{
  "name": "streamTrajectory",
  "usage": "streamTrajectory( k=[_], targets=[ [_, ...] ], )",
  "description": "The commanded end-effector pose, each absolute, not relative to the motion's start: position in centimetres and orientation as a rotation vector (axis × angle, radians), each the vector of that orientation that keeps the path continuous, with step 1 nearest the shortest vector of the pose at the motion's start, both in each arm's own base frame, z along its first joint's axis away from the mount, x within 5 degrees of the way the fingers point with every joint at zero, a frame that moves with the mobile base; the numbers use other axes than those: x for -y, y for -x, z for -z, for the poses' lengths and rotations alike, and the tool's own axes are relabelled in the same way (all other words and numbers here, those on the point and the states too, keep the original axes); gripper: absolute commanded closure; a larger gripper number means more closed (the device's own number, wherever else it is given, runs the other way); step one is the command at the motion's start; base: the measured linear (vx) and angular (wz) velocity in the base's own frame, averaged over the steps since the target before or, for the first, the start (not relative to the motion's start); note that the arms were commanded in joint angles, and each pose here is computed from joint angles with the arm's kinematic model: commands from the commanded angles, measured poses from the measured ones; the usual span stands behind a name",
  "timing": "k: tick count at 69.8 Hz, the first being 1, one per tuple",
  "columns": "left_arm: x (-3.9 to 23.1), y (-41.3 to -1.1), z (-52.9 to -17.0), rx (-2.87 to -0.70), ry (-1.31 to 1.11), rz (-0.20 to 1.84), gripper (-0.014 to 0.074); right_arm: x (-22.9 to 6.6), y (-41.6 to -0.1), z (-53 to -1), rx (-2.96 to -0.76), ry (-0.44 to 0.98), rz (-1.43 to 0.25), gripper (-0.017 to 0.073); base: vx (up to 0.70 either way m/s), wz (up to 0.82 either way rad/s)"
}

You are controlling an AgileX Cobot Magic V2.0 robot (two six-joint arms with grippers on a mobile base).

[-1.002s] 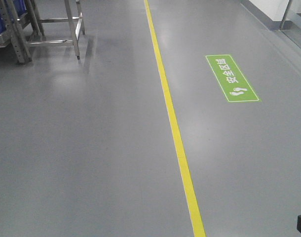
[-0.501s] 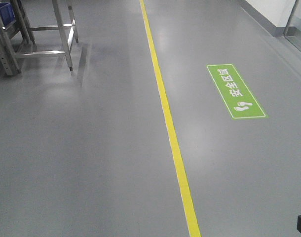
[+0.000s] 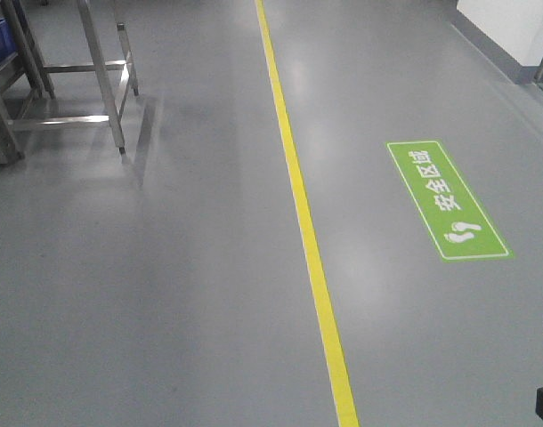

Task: Move and align brake pads A on conveyor
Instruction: 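Drive along the yellow floor line toward the steel table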

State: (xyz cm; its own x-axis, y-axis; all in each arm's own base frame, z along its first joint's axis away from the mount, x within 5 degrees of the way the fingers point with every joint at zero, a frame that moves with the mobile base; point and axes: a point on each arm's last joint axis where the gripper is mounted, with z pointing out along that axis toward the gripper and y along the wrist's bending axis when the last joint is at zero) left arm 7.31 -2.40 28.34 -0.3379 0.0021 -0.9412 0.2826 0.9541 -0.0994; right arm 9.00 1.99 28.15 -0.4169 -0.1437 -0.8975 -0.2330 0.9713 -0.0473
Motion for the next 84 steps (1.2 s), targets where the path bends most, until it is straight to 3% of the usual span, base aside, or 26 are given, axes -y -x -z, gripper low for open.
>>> streamTrajectory(
  k=[1, 84],
  targets=[
    [2.55, -7.47, -29.81, -1.805, -0.206, 0.313, 0.0600, -2.08, -9.36, -29.51, -1.918, 0.276, -0.094, 0.0566, 0.51, 0.01],
    [2.55, -7.47, -29.81, -1.805, -0.206, 0.313, 0.0600, -2.08, -9.36, -29.51, -1.918, 0.276, -0.094, 0.0566, 0.55, 0.02]
  ],
)
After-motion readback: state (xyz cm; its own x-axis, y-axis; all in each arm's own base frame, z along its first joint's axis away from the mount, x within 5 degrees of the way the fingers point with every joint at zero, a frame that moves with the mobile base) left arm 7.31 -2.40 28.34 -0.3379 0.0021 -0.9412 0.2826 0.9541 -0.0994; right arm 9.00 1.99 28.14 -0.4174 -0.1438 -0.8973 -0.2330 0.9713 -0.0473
